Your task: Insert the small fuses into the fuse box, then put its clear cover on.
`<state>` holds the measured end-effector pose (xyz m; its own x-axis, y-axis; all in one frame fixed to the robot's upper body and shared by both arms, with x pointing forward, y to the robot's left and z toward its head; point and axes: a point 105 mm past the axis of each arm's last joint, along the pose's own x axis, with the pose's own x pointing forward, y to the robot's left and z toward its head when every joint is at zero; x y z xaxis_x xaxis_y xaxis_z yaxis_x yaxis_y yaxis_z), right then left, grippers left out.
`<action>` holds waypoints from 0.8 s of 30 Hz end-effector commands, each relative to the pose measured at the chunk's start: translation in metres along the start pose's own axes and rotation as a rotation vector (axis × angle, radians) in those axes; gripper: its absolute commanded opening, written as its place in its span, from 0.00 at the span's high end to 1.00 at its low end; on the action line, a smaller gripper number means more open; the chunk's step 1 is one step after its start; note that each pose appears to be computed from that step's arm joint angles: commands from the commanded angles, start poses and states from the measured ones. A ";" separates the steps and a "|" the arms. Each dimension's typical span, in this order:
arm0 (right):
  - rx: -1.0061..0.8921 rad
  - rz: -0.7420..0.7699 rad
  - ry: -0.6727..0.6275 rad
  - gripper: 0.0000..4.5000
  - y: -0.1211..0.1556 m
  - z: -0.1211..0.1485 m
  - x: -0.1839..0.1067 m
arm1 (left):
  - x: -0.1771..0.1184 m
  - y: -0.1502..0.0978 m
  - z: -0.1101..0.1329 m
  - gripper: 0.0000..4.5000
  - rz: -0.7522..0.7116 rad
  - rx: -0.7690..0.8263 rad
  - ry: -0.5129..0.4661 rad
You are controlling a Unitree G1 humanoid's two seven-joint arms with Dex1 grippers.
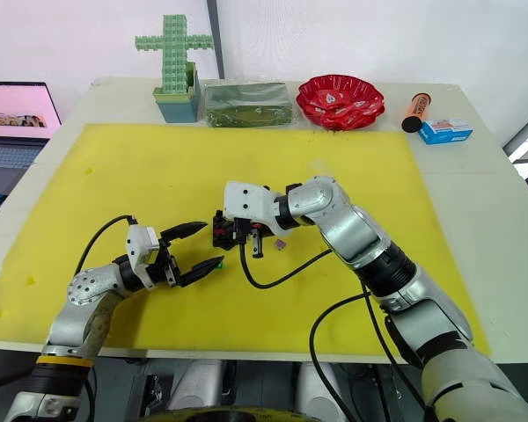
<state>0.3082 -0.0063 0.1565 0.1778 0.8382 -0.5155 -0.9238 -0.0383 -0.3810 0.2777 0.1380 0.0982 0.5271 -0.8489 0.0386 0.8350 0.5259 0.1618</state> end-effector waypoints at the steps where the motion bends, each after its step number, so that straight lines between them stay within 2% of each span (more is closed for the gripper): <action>1: -0.049 -0.010 -0.020 1.00 -0.004 0.011 -0.001 | 0.001 -0.001 0.003 0.01 -0.001 0.025 -0.012; 24: -0.032 -0.037 -0.021 1.00 -0.011 0.009 -0.004 | -0.001 0.001 0.003 0.01 0.006 0.034 -0.002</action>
<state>0.3140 -0.0067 0.1508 0.1878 0.8299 -0.5253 -0.9273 -0.0266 -0.3735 0.2781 0.1379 0.0975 0.5316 -0.8464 0.0326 0.8319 0.5290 0.1679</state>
